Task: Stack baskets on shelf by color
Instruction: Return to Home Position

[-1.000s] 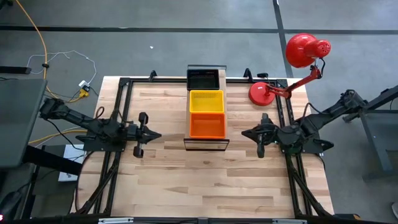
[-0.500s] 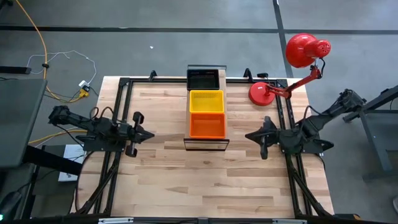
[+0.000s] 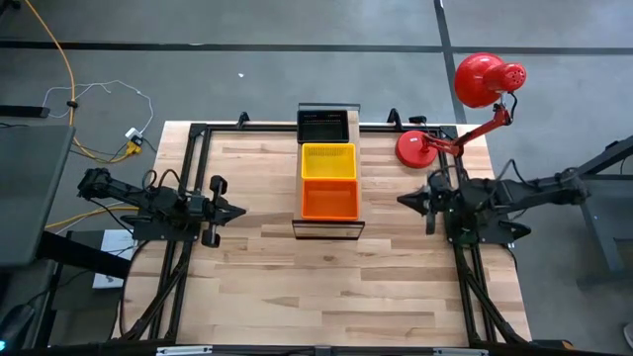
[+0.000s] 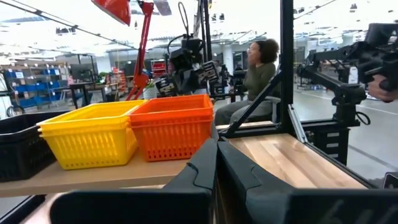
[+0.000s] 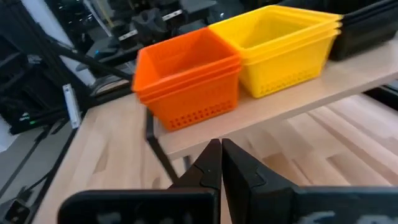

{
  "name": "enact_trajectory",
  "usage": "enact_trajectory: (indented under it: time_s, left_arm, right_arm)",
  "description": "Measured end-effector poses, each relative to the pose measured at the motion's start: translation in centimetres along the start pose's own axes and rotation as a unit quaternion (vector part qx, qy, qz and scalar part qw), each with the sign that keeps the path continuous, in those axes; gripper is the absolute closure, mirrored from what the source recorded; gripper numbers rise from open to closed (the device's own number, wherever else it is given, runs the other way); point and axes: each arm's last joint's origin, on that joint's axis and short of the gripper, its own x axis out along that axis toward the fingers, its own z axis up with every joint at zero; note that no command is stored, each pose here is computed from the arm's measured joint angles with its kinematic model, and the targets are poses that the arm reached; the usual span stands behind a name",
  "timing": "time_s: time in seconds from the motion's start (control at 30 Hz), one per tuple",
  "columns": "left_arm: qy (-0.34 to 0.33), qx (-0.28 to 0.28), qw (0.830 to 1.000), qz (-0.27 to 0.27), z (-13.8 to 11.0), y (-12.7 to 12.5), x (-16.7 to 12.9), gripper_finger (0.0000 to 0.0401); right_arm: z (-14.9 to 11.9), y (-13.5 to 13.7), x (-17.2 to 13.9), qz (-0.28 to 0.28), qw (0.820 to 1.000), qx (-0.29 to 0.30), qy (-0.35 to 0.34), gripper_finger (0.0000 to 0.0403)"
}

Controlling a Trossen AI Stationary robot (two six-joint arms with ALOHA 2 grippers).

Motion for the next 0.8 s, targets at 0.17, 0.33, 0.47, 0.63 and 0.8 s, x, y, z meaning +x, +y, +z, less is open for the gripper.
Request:
enact_trajectory:
  time_s: [0.17,0.33,0.47,0.63,0.8]
  left_arm:
    - [0.0,0.0,1.0,0.0,0.0,0.0,0.0,0.0401]
    - [0.0,0.0,1.0,0.0,0.0,0.0,0.0,0.0401]
    - [0.0,0.0,1.0,0.0,0.0,0.0,0.0,0.04]
    - [0.0,0.0,1.0,0.0,0.0,0.0,0.0,0.04]
    - [0.001,0.0,1.0,0.0,0.0,0.0,0.0,0.04]
  right_arm:
    - [-1.1,-0.9,-0.6,-0.01,1.0,0.003,-0.01,0.0403]
    - [-2.3,-1.5,-1.1,-0.003,1.0,0.006,-0.028,0.0403]
    - [-3.7,-2.1,-1.3,-0.002,0.999,0.011,-0.044,0.0403]
    - [-5.3,-2.6,-1.0,0.004,0.998,0.019,-0.062,0.0403]
    - [-6.4,-2.6,-0.3,0.016,0.998,0.011,-0.061,0.0403]
